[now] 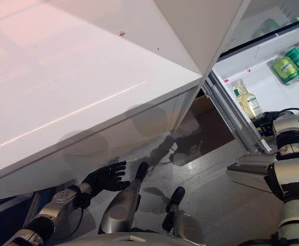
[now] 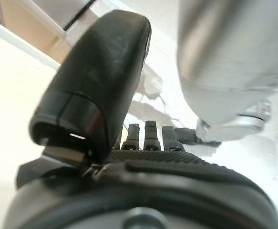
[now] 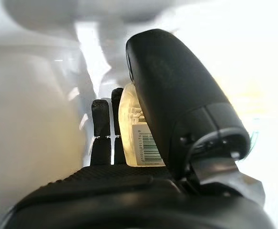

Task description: Put drinks into fridge and close the fridge

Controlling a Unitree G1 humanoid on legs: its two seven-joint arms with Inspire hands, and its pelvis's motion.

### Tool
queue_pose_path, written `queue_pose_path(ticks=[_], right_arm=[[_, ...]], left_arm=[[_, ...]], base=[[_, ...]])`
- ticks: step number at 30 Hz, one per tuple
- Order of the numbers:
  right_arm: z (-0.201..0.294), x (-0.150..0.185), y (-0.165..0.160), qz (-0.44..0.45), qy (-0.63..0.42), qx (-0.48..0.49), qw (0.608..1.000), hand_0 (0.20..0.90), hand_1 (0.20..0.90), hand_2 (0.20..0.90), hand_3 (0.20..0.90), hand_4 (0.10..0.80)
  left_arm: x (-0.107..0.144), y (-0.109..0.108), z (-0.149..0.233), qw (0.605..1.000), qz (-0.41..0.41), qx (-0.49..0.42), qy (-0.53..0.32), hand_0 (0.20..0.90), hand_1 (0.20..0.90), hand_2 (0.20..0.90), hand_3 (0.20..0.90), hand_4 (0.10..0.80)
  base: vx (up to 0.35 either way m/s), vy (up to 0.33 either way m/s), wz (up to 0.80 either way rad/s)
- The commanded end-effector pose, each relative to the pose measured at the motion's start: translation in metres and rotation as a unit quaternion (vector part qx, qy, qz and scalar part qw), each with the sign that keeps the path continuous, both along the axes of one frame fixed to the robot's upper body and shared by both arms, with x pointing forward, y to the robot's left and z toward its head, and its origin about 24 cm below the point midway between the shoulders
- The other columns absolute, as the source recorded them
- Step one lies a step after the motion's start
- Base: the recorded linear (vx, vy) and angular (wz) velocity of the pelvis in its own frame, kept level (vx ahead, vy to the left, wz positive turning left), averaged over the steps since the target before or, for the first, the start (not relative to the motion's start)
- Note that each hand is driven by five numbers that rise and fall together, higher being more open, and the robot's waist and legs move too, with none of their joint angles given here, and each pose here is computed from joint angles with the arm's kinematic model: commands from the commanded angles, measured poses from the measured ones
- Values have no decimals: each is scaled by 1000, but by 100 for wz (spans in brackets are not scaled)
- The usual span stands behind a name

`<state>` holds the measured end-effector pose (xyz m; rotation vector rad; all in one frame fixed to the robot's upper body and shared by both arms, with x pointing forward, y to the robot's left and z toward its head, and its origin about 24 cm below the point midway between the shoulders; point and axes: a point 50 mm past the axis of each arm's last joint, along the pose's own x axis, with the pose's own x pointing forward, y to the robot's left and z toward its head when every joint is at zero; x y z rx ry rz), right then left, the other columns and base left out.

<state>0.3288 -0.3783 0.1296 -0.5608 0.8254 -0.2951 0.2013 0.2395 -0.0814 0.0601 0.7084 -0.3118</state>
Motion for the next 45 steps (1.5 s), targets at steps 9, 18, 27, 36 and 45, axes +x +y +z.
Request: queue_pose_path(ticks=[9,18,27,36,45], right_arm=[[60,-3,-22,-17,-11,-93,995,900,900,900,900,800],[69,11,-4,23,-88,-38,995,900,900,900,900,800],[108,3,-7,62,-172,-45,982,900,900,900,900,800],[139,-10,-9,25,-377,40,925,900,900,900,900,800],[103,-24,-8,-119,-590,177,778,900,900,900,900,800]], left_arm=[[-10,17,-9,998,35,50,21,900,900,900,900,800],[-18,26,-13,996,44,64,42,900,900,900,900,800],[-31,30,-19,993,55,81,59,900,900,900,900,800],[-49,25,-37,988,71,86,108,900,900,900,900,800],[-70,6,-54,984,51,77,154,900,900,900,900,800]], base=[[-15,10,0],[-6,2,-2],[-12,5,-20],[27,26,-31],[96,-11,-24]])
